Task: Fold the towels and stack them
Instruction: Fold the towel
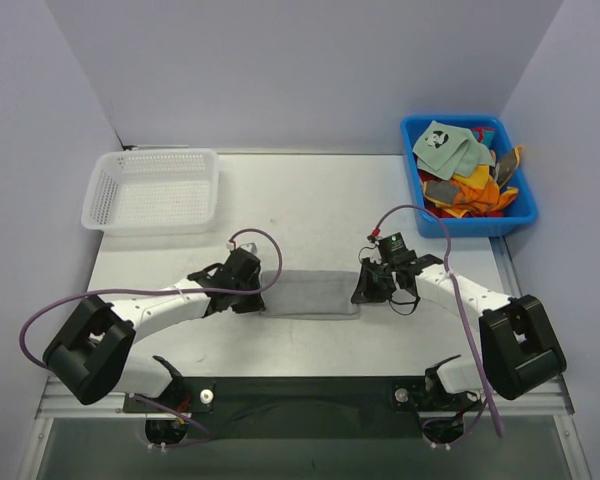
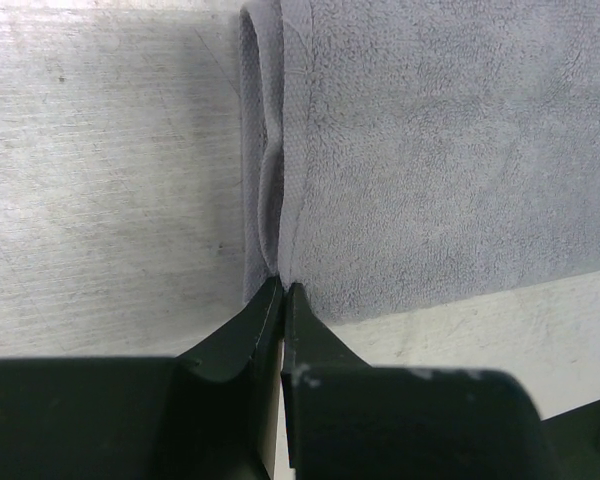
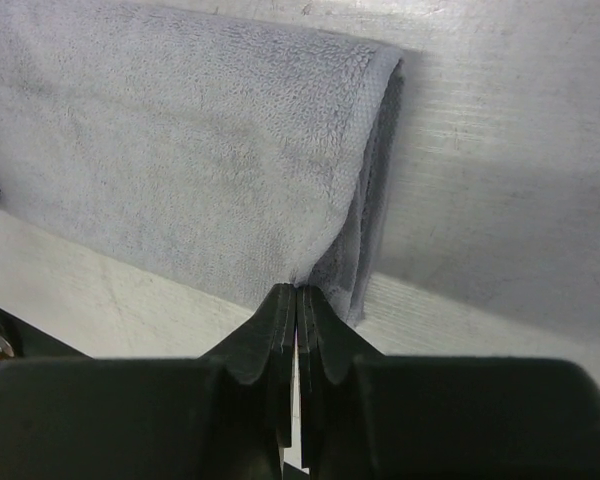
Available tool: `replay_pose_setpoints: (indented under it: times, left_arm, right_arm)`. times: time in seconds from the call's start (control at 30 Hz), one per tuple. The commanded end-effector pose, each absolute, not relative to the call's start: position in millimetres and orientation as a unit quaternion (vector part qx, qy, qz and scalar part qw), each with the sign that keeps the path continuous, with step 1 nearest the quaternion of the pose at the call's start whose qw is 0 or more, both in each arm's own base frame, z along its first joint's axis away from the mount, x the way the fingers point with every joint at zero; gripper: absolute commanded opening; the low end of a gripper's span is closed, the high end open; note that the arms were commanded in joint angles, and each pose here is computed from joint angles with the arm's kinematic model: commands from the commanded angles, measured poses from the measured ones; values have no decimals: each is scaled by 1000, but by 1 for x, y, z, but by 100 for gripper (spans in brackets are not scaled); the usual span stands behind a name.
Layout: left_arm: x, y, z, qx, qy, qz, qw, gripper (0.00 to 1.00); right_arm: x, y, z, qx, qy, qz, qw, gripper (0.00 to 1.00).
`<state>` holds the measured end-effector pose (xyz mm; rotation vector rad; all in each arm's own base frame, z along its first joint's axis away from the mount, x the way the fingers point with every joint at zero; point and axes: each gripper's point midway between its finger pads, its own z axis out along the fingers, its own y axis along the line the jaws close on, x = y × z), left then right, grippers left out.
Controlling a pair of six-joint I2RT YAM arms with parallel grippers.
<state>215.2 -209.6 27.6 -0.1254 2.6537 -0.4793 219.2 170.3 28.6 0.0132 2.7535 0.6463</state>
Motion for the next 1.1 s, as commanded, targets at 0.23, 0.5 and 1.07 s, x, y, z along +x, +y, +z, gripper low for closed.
replay_pose_setpoints:
  times: [0.23, 0.5, 1.07]
  left_arm:
    - [230, -211, 72, -45, 944, -186, 270, 2]
    - [218, -201, 49, -46, 956, -160, 240, 2]
    - [221, -204, 62, -47, 954, -164, 245, 86]
  right_arm:
    - [219, 170, 64, -4, 955, 240, 174, 0]
    - [200, 167, 44, 12, 964, 234, 125, 0]
    - [200, 166, 60, -19, 961, 232, 149, 52]
